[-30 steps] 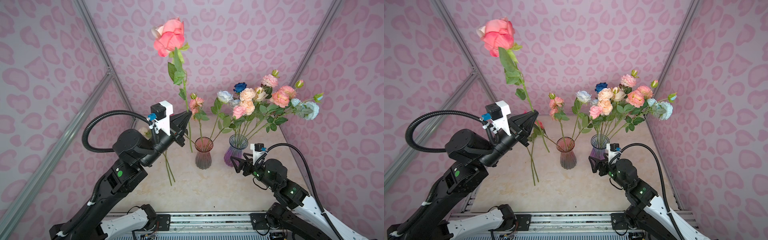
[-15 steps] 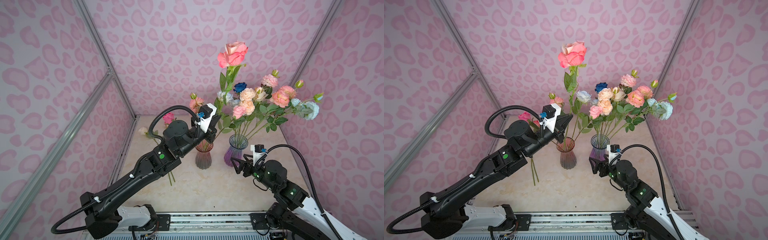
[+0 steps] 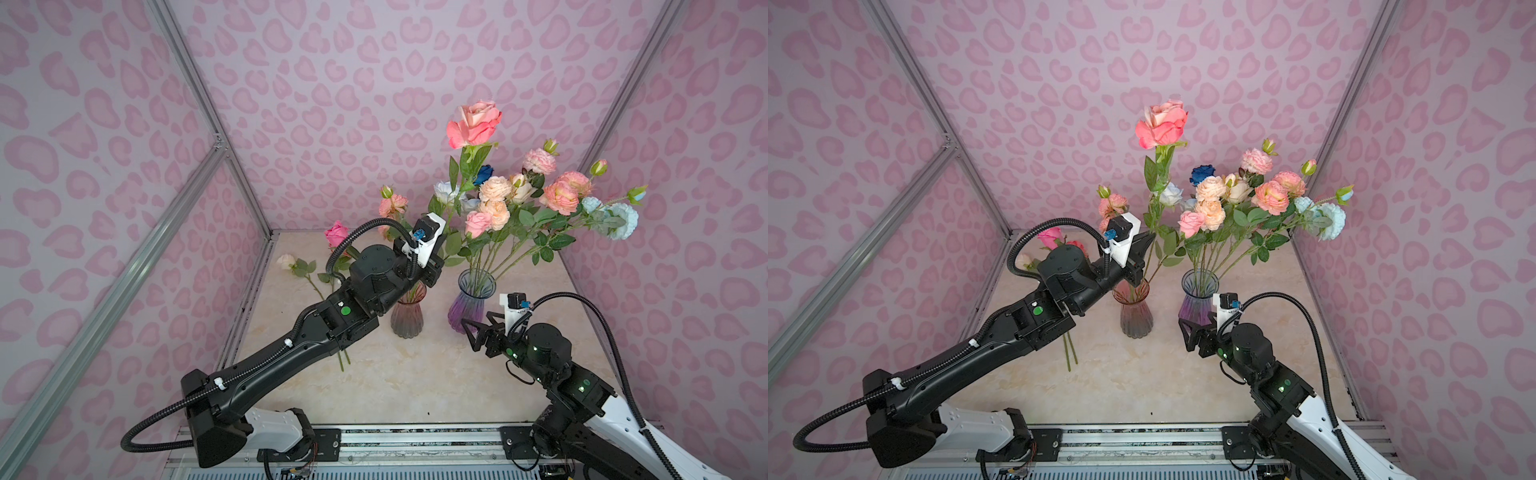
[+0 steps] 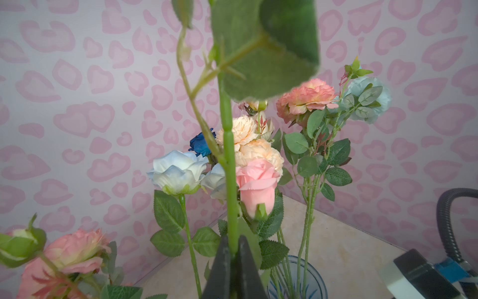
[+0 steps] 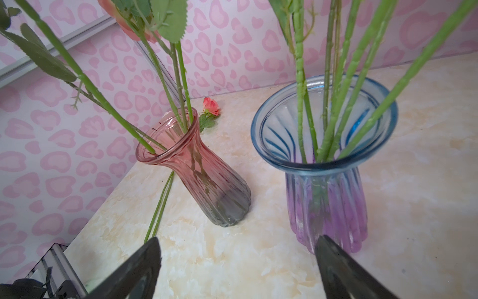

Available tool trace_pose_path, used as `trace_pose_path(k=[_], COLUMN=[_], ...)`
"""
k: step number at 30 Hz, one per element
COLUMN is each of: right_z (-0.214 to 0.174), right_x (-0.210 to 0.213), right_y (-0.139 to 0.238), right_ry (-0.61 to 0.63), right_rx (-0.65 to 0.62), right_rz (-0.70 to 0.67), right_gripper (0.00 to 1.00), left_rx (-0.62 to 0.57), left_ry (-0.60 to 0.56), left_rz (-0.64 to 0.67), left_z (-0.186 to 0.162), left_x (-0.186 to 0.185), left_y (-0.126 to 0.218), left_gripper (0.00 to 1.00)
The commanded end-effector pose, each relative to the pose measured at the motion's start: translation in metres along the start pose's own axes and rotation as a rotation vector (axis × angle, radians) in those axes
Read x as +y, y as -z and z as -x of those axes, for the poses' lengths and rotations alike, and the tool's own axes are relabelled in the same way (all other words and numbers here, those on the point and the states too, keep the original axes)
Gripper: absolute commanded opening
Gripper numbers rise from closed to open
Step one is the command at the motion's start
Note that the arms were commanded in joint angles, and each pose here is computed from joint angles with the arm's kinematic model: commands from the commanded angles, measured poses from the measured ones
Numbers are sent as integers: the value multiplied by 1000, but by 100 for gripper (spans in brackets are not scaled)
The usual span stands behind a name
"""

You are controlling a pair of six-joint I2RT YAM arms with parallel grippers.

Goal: Arrange the flowers into the vase
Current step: 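Carry the pink rose with the left gripper over the pink vase, then lower the pink rose stem into the pink vase with the left gripper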

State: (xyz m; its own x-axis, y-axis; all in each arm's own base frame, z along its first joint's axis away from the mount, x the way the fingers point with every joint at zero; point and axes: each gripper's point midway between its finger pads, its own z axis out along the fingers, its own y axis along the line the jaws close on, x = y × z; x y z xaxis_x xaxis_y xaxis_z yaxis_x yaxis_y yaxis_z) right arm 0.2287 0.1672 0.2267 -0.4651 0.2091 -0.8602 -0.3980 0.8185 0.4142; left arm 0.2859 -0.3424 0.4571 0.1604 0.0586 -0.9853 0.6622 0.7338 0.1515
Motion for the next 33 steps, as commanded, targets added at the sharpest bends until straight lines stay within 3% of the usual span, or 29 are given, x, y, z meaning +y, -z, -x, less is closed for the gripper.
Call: trace_pose_path(k=[1,11,33], right_z=[3,1,2], right_x=[-2,-2,-1], right_y=[0,-4,-4], right_ry=[20,17,12], right_rx=[-20,-15,-16], right_rz=[-8,-2,3], right_gripper=[94,94,94], left_rx=[-58,-13,22], left_ry=[-6,-29,-36], left_rz=[36,97,164], left_z=[12,-13,-31], left_x=[6,13,22], left_y=[-2,-1,1], left_gripper=[3,3,3])
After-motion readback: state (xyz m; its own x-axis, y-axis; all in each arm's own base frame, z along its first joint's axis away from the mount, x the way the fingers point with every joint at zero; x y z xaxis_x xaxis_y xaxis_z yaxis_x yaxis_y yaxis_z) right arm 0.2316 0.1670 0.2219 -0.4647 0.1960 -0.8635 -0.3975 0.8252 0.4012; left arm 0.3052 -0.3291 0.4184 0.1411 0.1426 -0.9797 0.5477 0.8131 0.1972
